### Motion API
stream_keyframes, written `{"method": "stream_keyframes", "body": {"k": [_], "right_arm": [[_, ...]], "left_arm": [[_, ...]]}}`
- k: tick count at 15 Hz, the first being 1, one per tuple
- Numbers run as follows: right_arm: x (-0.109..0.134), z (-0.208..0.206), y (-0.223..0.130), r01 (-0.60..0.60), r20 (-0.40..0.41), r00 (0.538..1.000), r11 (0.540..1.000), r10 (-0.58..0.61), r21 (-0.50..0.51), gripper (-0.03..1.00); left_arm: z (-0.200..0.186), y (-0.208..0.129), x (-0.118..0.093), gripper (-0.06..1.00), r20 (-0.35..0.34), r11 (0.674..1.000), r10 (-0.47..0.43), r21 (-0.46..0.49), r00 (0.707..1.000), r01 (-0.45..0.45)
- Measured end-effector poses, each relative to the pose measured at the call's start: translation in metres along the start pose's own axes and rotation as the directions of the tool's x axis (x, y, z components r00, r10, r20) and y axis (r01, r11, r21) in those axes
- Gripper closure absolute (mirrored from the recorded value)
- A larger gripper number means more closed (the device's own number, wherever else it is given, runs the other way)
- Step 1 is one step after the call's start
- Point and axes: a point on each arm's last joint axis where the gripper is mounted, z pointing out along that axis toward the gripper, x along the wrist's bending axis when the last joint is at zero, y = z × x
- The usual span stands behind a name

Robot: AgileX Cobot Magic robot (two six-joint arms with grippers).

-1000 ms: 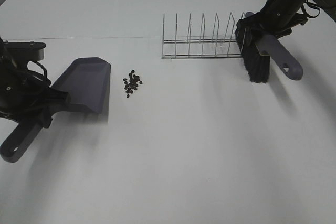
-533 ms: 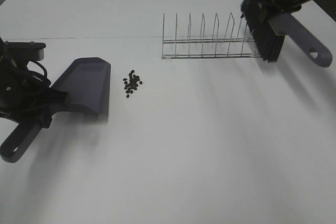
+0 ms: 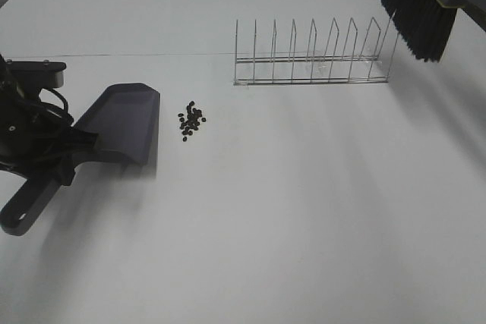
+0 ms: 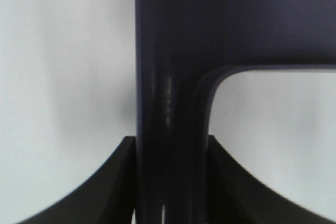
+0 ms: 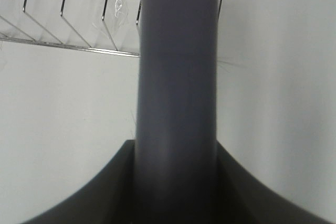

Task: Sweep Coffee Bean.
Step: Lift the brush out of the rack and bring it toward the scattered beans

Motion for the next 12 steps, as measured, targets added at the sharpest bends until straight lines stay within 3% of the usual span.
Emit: {"method": "stream_keyframes", "body": {"k": [4,6,10,12], "right_arm": [[0.004,-0.009,-0.002,-0.030,-0.031,0.999,1.000,0.030,-0.001,0.70],[0.014,-0.002,-0.011,-0.020,-0.054,0.998,0.999,0.023,0.046,0.70],[0.057,0.035,-0.044,0.063,-0.102,0.994,0.975,-0.042,0.215,0.70],[0.088,0.050,-0.056,0.090,-0.096,0.993,0.972,-0.070,0.215,0.70]], "left_arm": [[0.000,-0.002,0.000,0.62,-0.005,1.000,-0.001,0.020,1.000,0.001],[0.007,-0.003,0.001,0.62,-0.011,0.999,-0.001,0.046,1.000,0.002],[0.041,-0.009,0.003,0.62,-0.037,0.988,0.000,0.154,0.999,0.006],[0.048,-0.010,0.003,0.62,-0.042,0.984,-0.001,0.178,0.999,0.008]]}}
